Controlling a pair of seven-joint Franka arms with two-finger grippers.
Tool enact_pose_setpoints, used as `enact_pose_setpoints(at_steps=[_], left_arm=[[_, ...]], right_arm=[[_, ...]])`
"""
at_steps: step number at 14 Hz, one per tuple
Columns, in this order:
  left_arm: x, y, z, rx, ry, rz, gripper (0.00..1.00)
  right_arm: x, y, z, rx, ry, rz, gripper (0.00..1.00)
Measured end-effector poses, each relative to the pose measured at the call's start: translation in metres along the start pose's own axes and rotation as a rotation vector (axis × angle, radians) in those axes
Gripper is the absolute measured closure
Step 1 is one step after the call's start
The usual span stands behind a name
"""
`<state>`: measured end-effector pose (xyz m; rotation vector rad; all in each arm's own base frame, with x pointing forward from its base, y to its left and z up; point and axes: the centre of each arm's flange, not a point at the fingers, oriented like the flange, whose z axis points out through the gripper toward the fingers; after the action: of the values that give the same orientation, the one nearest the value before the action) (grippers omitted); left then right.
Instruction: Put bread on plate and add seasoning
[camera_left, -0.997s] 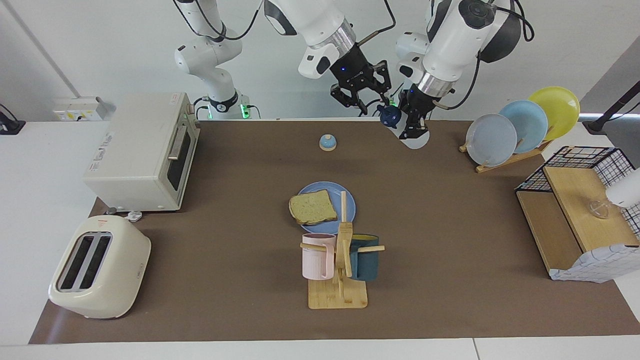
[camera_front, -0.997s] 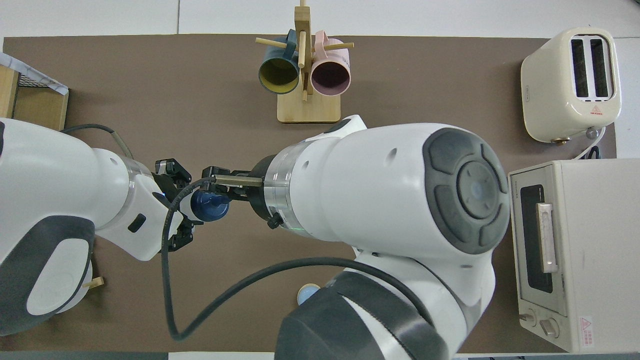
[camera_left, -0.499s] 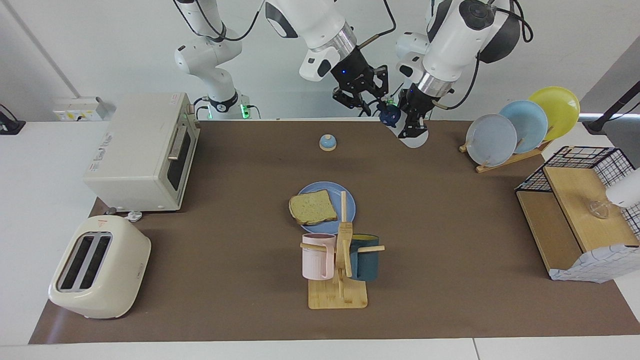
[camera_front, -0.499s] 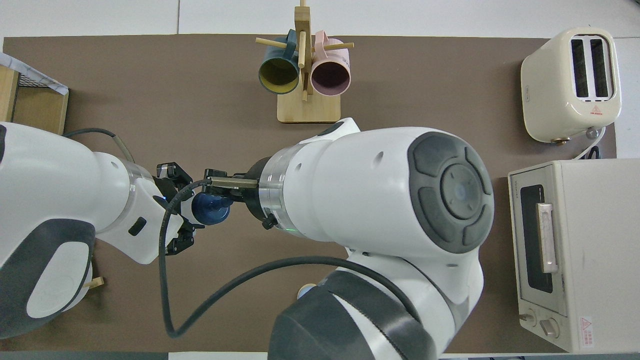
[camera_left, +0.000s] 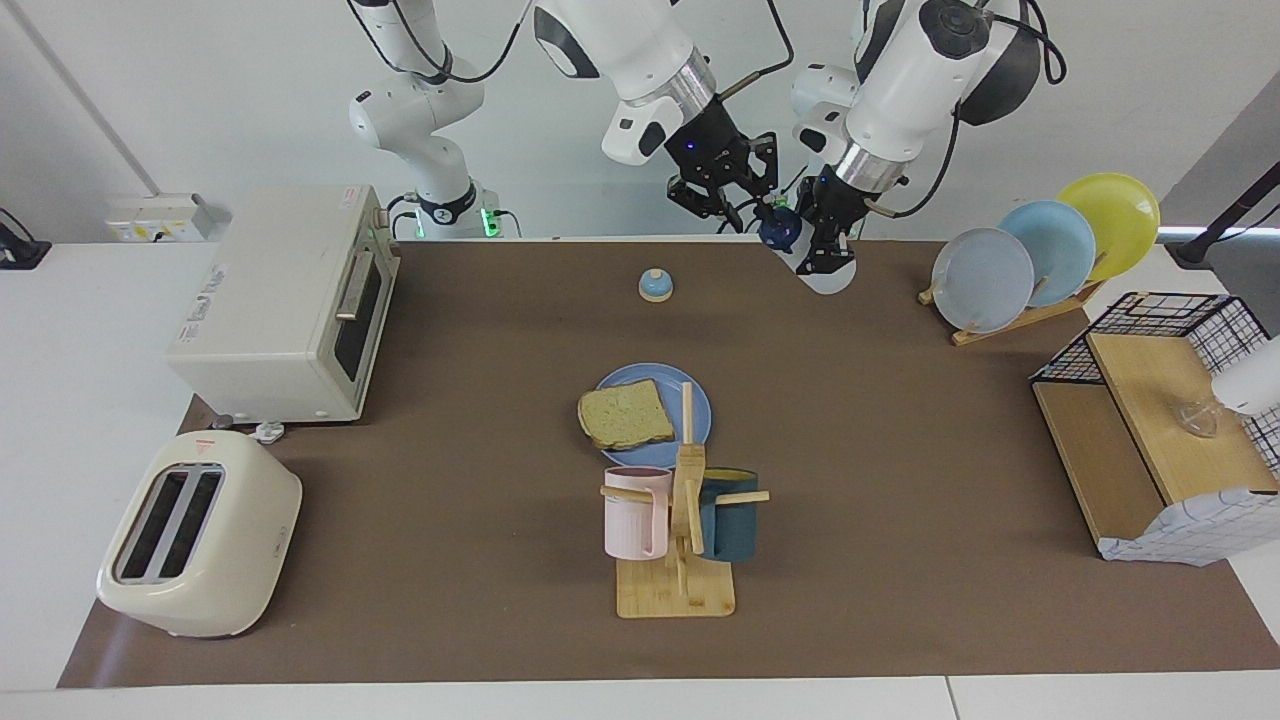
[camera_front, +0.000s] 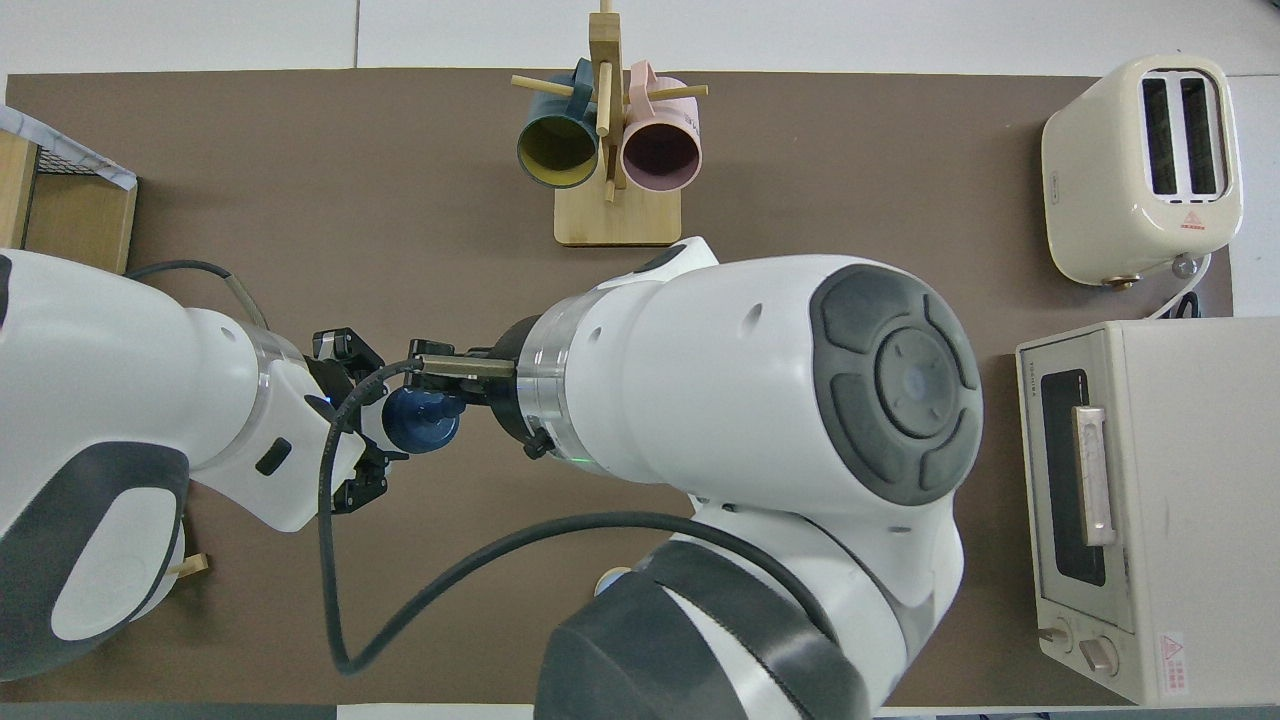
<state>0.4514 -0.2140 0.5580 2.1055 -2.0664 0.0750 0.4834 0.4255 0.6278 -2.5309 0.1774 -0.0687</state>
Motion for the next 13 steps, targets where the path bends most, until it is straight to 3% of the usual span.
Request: enact_pose_setpoints(at_steps=[6, 13], left_arm=[[0.0005, 0.0002, -0.0001, -0.004, 0.01, -0.003, 0.6], [0.0004, 0.0002, 0.0, -0.005, 0.011, -0.004, 0.6]], right_arm=[[-0.0006, 0.0003, 0.0013, -0.002, -0.002, 0.0, 0.7], [-0.0007, 0.0001, 0.0013, -0.001, -0.002, 0.0, 0.71]])
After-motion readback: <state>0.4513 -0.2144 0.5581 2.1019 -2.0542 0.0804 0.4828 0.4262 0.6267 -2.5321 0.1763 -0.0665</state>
